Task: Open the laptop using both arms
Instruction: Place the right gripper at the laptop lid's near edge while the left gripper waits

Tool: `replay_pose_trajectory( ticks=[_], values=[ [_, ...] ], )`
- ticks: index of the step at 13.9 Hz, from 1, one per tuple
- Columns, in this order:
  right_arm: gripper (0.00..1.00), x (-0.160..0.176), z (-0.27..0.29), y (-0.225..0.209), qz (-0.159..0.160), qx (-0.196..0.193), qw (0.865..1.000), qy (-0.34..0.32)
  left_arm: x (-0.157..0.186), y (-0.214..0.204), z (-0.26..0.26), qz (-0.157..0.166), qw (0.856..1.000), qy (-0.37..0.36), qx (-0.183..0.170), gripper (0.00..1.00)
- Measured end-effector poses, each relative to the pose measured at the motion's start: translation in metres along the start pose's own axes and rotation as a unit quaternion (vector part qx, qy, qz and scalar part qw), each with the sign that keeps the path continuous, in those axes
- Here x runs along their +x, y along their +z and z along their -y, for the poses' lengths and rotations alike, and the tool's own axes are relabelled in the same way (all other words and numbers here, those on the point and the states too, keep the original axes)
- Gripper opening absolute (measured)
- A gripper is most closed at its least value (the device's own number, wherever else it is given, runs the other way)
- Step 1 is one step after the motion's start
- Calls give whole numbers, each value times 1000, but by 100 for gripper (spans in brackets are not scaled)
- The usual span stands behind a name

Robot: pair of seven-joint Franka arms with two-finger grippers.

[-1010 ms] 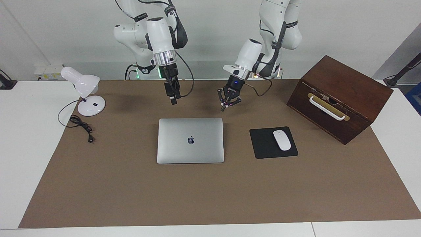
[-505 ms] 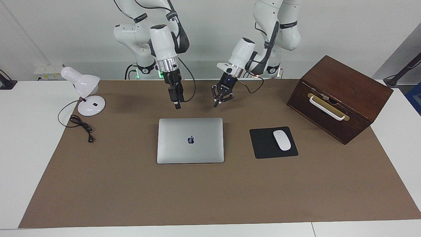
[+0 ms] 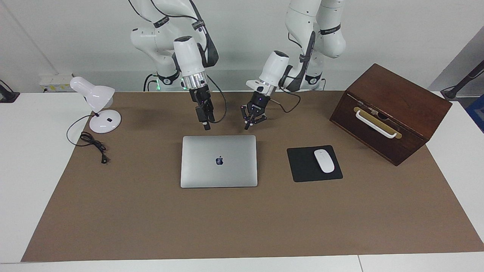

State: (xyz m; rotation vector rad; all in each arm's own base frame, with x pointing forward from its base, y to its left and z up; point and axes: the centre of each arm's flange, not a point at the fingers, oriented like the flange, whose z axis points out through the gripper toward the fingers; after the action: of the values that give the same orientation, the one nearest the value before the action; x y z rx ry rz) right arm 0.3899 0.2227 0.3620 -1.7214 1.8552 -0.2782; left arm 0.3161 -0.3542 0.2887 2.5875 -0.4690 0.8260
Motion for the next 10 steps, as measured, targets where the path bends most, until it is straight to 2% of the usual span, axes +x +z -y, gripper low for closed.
replay_pose_trajectory(
  ticks=[5, 10],
  values=[
    [99, 19, 1, 23, 3, 3, 1000, 26, 14, 14, 9, -9, 1000, -12, 11, 1],
    [100, 25, 0, 29, 1, 0, 999, 33, 19, 24, 12, -9, 1000, -16, 16, 1]
  ],
)
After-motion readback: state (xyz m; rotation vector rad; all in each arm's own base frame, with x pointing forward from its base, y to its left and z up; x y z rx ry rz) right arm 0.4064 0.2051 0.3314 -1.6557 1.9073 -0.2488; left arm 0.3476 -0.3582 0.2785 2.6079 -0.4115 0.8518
